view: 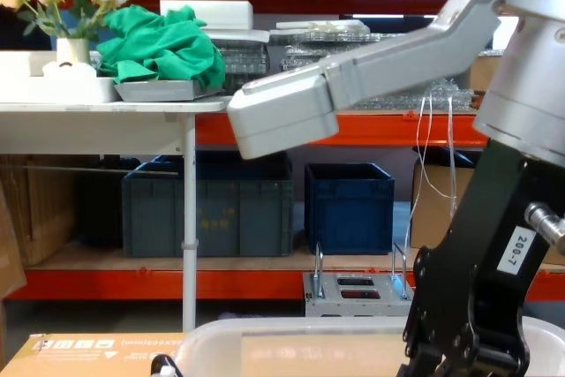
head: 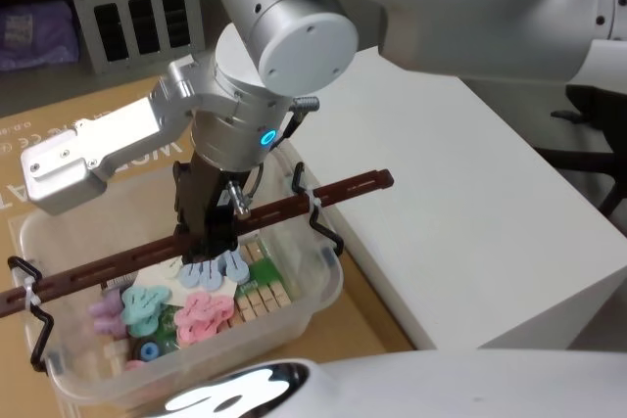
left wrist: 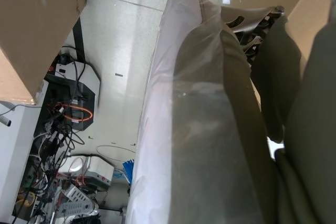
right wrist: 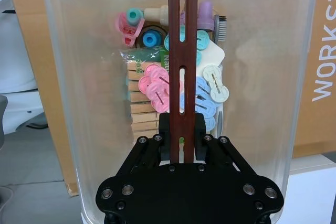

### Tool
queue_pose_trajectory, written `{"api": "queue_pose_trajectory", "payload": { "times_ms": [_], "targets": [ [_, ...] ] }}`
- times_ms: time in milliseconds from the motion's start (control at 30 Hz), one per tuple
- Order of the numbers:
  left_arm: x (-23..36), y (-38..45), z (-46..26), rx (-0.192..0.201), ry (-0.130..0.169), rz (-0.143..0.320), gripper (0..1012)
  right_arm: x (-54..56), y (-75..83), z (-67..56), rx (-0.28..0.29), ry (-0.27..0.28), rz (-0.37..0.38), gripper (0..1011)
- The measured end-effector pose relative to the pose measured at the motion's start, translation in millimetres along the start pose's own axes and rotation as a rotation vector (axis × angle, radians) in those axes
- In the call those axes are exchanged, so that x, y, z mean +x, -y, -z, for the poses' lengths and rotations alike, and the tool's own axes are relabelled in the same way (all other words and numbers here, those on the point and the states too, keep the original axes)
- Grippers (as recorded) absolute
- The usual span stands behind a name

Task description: Use one hand to grasp the basket and place it at the designated location.

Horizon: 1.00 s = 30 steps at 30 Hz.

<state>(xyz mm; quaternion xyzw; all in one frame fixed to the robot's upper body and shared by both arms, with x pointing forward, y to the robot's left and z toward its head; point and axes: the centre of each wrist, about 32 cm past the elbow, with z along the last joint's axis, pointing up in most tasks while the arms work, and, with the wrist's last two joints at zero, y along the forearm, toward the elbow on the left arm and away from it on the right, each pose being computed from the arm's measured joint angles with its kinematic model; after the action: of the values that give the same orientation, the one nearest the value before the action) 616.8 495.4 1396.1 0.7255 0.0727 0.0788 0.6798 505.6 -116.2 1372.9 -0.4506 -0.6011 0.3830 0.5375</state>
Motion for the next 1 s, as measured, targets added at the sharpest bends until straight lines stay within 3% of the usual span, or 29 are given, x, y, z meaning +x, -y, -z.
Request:
{"api": "queue_pose_trajectory", "payload": {
  "times_ms": [567, 1000],
  "targets": [
    [0.0, 0.0, 0.0, 0.0, 0.0, 0.0, 0, -0.9, -14.5, -1.1, 0.016, 0.005, -0.02, 237],
    [0.0, 0.0, 0.0, 0.0, 0.0, 0.0, 0, -1.3, -15.1, -0.3, 0.018, 0.011, -0.024, 237]
  ]
}}
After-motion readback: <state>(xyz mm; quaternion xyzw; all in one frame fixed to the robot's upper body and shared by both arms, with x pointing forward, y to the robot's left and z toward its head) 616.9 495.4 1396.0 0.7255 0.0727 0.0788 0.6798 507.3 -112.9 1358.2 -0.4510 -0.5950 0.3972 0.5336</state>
